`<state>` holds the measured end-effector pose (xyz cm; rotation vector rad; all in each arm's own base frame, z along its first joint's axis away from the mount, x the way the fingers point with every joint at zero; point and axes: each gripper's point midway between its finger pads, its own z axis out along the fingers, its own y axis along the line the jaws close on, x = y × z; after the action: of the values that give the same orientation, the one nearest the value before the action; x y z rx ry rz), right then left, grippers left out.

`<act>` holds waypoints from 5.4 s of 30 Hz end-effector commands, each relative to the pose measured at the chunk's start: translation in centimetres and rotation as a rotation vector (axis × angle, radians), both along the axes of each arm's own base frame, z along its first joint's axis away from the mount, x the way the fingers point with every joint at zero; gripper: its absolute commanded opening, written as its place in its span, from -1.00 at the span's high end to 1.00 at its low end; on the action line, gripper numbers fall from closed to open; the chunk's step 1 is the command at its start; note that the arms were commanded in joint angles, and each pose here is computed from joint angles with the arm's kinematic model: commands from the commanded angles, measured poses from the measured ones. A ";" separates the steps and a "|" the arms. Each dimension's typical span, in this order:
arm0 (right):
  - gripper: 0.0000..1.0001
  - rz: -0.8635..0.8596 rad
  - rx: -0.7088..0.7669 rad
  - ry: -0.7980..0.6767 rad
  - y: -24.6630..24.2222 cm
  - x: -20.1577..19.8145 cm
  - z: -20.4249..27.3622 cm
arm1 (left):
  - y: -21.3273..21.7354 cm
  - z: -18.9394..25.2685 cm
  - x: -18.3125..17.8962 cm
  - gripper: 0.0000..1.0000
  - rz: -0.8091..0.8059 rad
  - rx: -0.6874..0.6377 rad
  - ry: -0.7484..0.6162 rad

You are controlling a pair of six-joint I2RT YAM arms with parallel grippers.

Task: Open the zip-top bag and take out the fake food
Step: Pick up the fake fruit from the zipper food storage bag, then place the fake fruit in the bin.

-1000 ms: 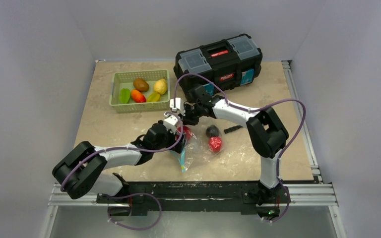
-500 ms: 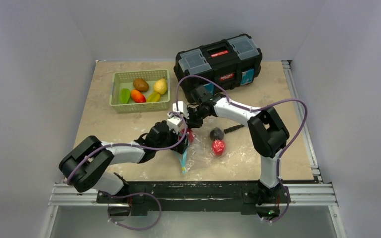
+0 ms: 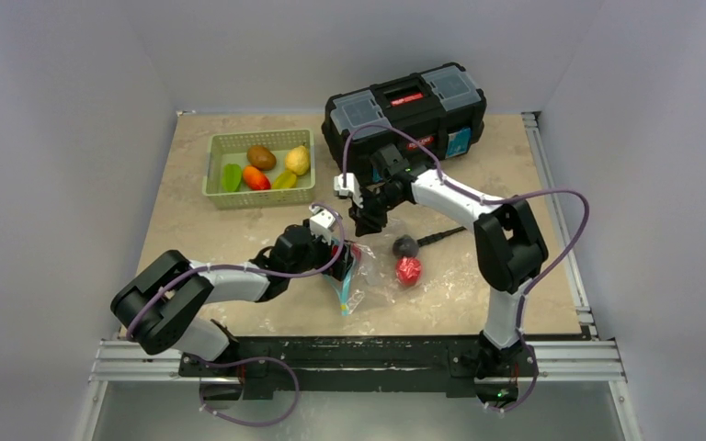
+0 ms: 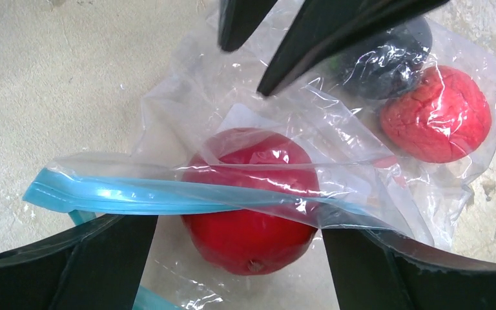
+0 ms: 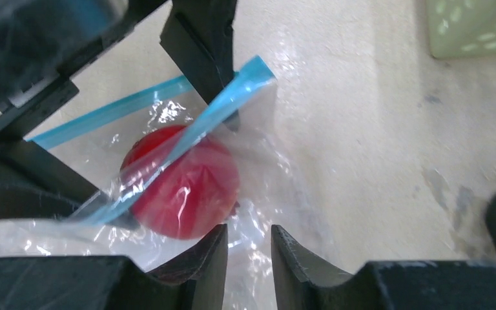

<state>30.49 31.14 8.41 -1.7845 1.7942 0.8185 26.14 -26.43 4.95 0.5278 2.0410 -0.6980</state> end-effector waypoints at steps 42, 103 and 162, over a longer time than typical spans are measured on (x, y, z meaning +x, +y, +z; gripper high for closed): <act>0.70 0.037 -0.011 0.072 -1.2 -1.6 -0.9 | 1.5 3.4 -1.9 0.75 -0.040 0.061 0.040; 0.64 0.159 0.095 -0.012 -2.8 -2.8 3.1 | 11.6 15.3 -4.0 1.00 0.220 0.083 0.030; 0.63 0.166 0.088 -0.019 -3.6 -2.7 2.7 | 18.3 18.5 12.9 1.00 0.546 -0.050 0.074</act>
<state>28.26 27.60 9.62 -1.8998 1.6356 0.9206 36.28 -9.00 20.97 -0.0414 2.1793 -0.4700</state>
